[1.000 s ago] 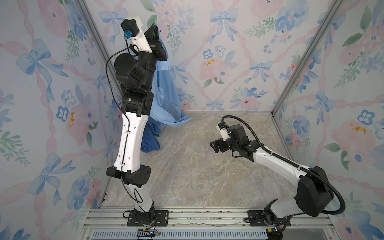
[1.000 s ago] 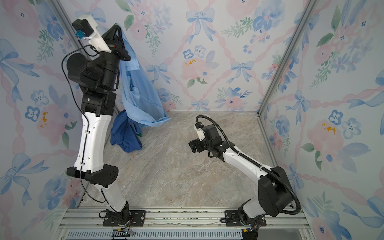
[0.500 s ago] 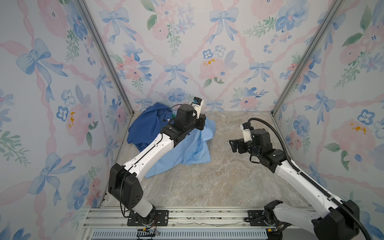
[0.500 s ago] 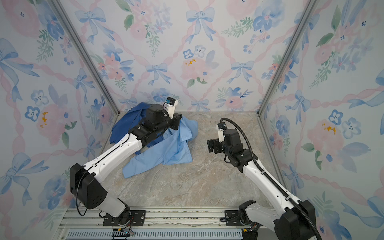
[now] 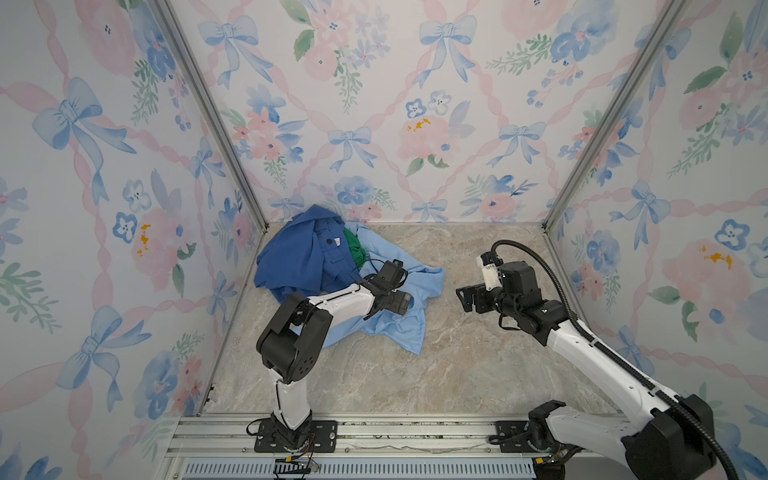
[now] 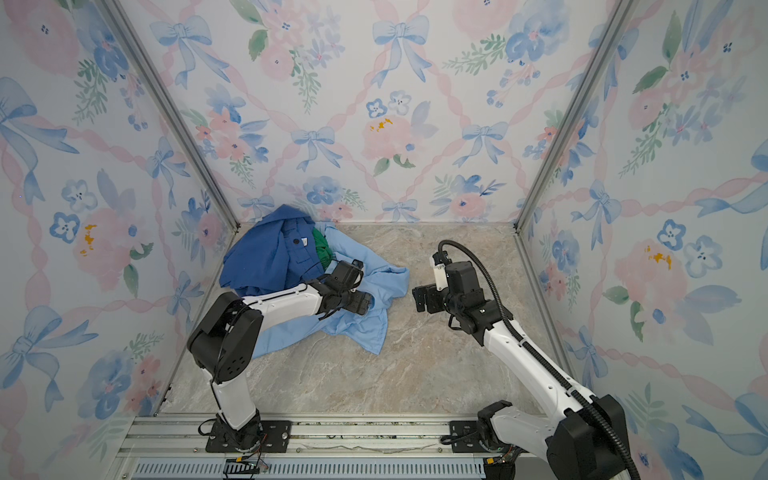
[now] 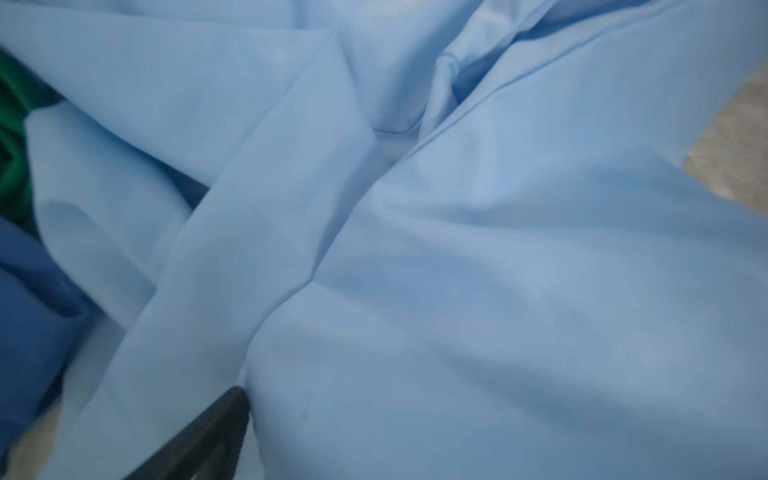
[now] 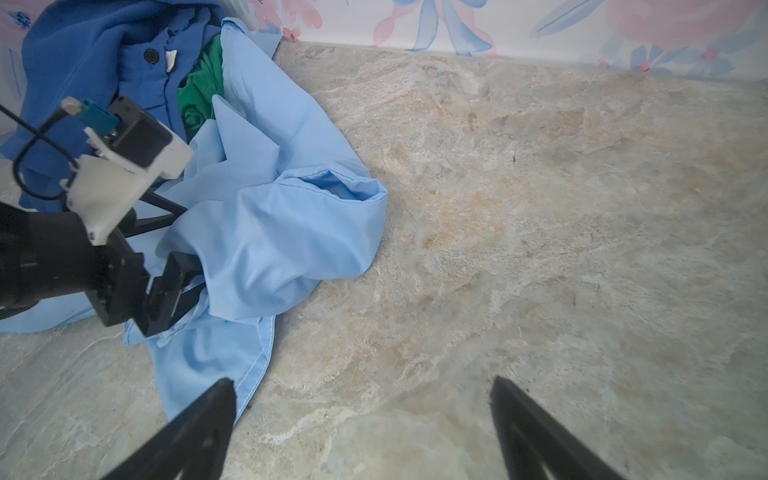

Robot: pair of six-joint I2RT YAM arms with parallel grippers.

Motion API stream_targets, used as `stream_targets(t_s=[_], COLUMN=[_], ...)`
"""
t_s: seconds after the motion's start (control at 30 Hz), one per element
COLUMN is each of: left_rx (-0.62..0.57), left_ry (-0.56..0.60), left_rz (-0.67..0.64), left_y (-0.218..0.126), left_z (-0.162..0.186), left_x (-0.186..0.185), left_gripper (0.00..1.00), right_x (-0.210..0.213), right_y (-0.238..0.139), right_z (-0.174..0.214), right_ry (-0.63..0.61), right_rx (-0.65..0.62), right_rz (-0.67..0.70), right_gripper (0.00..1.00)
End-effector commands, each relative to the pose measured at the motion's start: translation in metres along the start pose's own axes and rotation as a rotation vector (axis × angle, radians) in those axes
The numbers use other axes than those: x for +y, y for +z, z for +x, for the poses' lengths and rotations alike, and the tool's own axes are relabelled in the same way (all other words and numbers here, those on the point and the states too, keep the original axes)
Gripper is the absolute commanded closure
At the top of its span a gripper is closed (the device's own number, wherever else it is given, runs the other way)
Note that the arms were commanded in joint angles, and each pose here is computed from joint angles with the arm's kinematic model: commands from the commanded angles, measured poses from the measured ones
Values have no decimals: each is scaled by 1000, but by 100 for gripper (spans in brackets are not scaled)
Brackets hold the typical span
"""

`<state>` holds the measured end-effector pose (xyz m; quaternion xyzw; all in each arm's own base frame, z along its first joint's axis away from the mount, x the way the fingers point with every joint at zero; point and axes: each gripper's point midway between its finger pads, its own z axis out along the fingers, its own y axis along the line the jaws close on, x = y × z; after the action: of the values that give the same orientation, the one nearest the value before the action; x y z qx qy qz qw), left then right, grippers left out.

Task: Pick out a specific cloth from the pile

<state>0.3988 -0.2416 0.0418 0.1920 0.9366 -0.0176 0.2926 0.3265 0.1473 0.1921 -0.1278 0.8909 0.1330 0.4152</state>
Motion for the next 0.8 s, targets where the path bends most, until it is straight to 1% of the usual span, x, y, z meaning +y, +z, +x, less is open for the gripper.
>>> stream_targets(t_s=[0.0,0.1,0.13,0.17,0.2,0.27,0.3,0.37,0.43,0.53,0.6,0.67,0.7,0.77], left_rx=[20,67,86,103,115,131,127,82,-12,-236,-433,-630,-721,-874], left_ry=[30,28,20,13,7,-27,-53,-95,-105,-131,-145,-132,-103,-33], left_rz=[-32,13,31,50,65,100,110,116,128,141,160,172,186,235], left_y=[23,39,43,47,49,50,47,34,9,-55,-119,-188,-222,-278], left_z=[-7,-2,4,9,13,16,14,-4,-41,-126,-196,-259,-284,-321], left_x=[-2,-13,-16,-18,-20,-20,-17,-8,3,22,31,30,22,-3], left_gripper=[2,3,8,16,29,82,100,100,100,100,100,100,100,100], right_x=[0,2,2,2,1,1,1,0,2,2,0,-3,-7,-18], right_y=[-1,-3,-4,-6,-7,-9,-9,-9,-9,-10,-13,-17,-20,-29], right_z=[11,16,16,16,17,16,17,15,13,6,3,2,2,1], right_ry=[15,24,25,28,29,25,20,10,1,-1,-2,-4,-1,19], right_rx=[30,41,39,34,30,24,28,37,41,25,13,7,5,-5], right_rz=[-16,-24,-27,-25,-22,-19,-18,-18,-22,-24,-15,3,16,52], right_gripper=[3,3,3,3,3,3,3,3,3,3,3,3,3,3])
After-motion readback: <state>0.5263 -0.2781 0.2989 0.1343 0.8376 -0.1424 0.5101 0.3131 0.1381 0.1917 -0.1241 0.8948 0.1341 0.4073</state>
